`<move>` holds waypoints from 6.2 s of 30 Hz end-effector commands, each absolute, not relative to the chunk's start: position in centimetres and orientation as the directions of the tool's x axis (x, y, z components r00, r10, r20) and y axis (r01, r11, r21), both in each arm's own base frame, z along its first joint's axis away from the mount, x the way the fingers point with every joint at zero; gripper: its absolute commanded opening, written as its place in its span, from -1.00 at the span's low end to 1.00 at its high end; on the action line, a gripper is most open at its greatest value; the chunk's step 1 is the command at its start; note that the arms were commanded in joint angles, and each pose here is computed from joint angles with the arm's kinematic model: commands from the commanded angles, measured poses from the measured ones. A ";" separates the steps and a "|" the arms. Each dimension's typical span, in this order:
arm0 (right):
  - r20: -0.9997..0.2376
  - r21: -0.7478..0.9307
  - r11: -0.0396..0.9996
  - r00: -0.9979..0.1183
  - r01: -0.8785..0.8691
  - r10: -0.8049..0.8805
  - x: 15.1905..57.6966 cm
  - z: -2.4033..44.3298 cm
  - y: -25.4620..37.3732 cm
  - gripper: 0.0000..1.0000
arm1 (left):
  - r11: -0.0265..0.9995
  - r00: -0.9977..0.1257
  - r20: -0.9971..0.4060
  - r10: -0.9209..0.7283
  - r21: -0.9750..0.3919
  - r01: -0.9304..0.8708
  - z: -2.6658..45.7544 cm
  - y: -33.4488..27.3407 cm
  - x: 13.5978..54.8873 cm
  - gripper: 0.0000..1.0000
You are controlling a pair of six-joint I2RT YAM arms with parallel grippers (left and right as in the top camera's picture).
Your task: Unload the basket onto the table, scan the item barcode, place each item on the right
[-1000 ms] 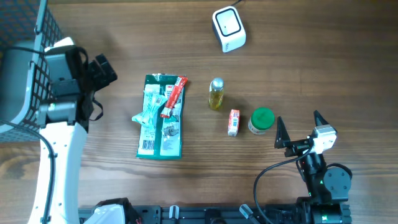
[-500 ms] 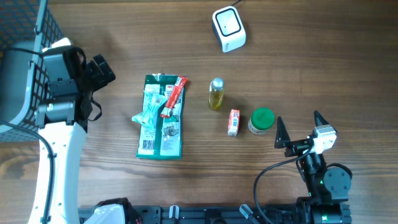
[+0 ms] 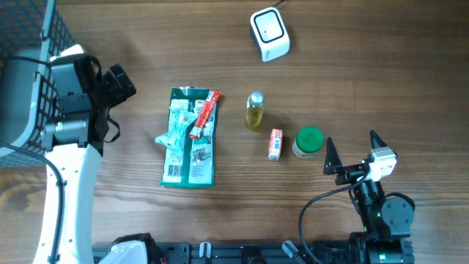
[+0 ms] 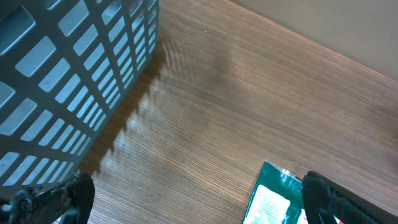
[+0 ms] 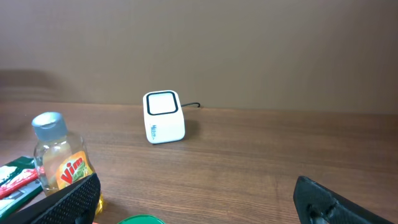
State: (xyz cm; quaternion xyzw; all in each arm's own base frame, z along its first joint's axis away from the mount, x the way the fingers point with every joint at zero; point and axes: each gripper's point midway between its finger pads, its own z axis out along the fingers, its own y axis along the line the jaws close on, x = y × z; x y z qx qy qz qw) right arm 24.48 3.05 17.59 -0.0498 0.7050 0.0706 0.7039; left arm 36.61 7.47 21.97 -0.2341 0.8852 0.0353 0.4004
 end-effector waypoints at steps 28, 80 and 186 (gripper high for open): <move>-1.000 0.031 0.983 -0.003 -0.183 0.031 24.5 17.6 3.3 0.99 | 0.888 -0.569 -0.731 -0.378 -0.111 -0.447 22.1 7.9 36.7 1.00; -0.299 0.423 0.891 -0.903 0.165 0.309 26.8 23.7 6.1 -0.02 | 0.888 -0.569 -0.731 -0.378 -0.111 -0.447 22.1 7.9 36.7 1.00; -0.160 0.030 0.996 -0.984 -0.086 -0.080 29.2 8.7 9.4 -0.17 | 0.888 -0.569 -0.731 -0.378 -0.111 -0.447 22.1 7.9 36.7 1.00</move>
